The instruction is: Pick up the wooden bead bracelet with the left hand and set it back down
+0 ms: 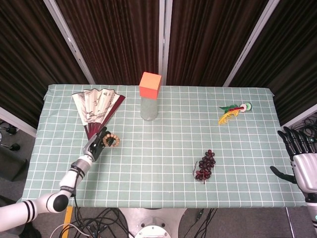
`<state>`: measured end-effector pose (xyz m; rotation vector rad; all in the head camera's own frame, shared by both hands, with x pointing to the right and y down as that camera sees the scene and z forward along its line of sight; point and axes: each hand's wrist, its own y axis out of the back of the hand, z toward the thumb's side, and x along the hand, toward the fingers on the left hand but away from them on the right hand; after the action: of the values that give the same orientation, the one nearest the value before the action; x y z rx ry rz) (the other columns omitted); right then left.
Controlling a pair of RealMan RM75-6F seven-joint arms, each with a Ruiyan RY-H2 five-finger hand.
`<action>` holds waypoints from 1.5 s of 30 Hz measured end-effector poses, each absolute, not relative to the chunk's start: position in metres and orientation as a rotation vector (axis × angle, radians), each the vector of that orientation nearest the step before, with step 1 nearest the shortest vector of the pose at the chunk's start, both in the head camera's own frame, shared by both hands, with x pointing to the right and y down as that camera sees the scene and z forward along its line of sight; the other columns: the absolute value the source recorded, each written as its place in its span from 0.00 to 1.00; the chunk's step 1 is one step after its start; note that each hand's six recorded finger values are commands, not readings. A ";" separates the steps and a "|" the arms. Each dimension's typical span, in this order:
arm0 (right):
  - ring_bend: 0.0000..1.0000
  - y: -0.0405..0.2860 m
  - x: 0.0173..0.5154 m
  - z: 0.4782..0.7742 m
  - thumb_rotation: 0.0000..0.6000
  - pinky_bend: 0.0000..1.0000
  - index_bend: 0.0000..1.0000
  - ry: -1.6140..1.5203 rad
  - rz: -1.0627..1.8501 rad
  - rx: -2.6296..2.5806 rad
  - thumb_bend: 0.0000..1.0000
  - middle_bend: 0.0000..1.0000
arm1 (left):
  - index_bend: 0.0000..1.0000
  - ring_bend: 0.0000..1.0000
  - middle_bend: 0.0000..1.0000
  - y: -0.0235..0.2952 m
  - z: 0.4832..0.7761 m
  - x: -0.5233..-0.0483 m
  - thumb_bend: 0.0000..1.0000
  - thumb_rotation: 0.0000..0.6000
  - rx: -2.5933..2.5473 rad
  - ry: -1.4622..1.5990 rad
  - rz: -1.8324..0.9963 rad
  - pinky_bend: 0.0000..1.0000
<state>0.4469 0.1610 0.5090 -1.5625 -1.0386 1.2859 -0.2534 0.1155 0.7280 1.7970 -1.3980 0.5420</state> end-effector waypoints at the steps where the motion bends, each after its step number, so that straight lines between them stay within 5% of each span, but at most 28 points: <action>1: 0.00 0.162 0.447 0.510 1.00 0.00 0.00 -1.040 1.287 -1.566 0.05 0.02 | 0.77 0.44 0.82 0.115 0.728 -0.254 0.28 0.34 1.794 -1.397 0.543 0.12; 7: 0.00 0.163 0.448 0.511 1.00 0.00 0.00 -1.048 1.290 -1.570 0.05 0.02 | 0.82 0.44 0.78 0.113 0.727 -0.255 0.29 0.34 1.801 -1.404 0.564 0.11; 14: 0.00 0.163 0.448 0.512 1.00 0.00 0.00 -1.048 1.287 -1.573 0.05 0.02 | 0.53 0.43 0.75 0.116 0.731 -0.258 0.29 0.34 1.783 -1.401 0.621 0.12; 18: 0.00 0.163 0.448 0.512 1.00 0.00 0.00 -1.047 1.285 -1.575 0.05 0.02 | 0.50 0.39 0.68 0.118 0.734 -0.257 0.29 0.35 1.766 -1.377 0.642 0.12; 23: 0.00 0.163 0.448 0.512 1.00 0.00 0.00 -1.052 1.284 -1.574 0.05 0.02 | 0.61 0.39 0.71 0.120 0.734 -0.255 0.30 0.52 1.749 -1.337 0.659 0.12; 27: 0.00 0.163 0.448 0.513 1.00 0.00 0.00 -1.057 1.282 -1.575 0.05 0.02 | 0.68 0.42 0.76 0.118 0.733 -0.256 0.33 0.57 1.745 -1.347 0.643 0.11; 40: 0.00 0.165 0.449 0.515 1.00 0.00 0.00 -1.064 1.284 -1.582 0.05 0.02 | 0.70 0.42 0.77 0.118 0.728 -0.254 0.42 0.36 1.838 -1.379 0.641 0.11; 45: 0.00 0.165 0.450 0.516 1.00 0.00 0.00 -1.068 1.285 -1.582 0.05 0.02 | 0.69 0.42 0.77 0.118 0.727 -0.253 0.42 0.38 1.877 -1.394 0.637 0.11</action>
<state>0.4496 0.1655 0.5155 -1.5824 -1.0676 1.2854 -0.2528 0.1184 0.7275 1.8773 -1.3939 0.6366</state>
